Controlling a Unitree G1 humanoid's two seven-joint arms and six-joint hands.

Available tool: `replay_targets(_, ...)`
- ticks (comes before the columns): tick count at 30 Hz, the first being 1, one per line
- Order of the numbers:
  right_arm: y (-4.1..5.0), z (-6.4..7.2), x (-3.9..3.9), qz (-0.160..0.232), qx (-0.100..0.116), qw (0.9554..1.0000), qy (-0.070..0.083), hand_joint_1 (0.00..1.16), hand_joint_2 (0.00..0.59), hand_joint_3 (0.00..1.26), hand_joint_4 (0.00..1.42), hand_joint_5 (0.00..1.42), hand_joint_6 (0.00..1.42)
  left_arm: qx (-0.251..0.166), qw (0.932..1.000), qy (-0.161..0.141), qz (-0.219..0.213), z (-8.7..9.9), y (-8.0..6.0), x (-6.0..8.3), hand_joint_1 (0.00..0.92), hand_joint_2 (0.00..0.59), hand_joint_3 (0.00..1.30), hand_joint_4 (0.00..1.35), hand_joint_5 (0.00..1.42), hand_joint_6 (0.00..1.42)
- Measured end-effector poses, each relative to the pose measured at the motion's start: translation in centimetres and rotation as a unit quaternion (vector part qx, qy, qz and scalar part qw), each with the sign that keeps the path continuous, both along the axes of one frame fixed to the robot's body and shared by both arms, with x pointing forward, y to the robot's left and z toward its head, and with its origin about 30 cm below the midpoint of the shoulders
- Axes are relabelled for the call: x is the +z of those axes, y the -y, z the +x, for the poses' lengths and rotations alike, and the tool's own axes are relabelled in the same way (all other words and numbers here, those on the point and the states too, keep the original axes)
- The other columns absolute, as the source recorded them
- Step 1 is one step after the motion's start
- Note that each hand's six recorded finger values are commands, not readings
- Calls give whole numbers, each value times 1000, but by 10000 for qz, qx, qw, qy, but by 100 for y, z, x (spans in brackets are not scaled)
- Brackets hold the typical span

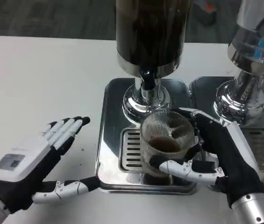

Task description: Grasp the cup under the faucet to collect the drink, then remove the cup.

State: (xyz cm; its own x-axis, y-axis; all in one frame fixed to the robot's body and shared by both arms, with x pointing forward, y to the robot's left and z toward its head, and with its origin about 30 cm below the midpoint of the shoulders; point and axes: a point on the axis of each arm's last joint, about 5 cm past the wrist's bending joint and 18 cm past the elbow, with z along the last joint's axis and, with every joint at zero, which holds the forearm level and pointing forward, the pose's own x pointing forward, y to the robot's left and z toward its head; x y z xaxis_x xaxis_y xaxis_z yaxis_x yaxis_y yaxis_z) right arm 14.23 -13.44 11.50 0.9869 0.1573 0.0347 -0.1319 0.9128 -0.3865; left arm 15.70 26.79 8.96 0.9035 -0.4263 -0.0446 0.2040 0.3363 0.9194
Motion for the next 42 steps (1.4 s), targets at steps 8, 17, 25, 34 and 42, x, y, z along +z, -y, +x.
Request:
replay_targets(8, 50, -80, 45, -90, 157, 9998, -64, 917, 212, 483, 619, 636, 841, 140, 9989, -8, 442, -241, -47, 21, 0, 104, 0, 0, 0, 0)
replay_targets(17, 88, -186, 106, -155, 347, 9993, -71, 913, 226, 483, 617, 636, 861, 360, 9973, 46, 642, -502, -79, 44, 0, 96, 0, 0, 0, 0)
replay_targets(25, 101, -260, 136, -152, 361, 9992, -96, 906, 226, 483, 617, 636, 864, 654, 9960, 102, 604, -696, -27, -5, 0, 98, 0, 0, 0, 0)
replay_targets(34, 111, -325, 141, -110, 288, 9993, -221, 897, 232, 483, 620, 636, 865, 816, 9947, 183, 593, -760, -29, 18, 0, 99, 0, 0, 0, 0)
replay_targets(42, 102, -332, 136, -38, 298, 9992, -250, 891, 235, 483, 620, 641, 878, 800, 9950, 199, 572, -746, -18, 16, 0, 100, 0, 0, 0, 0)
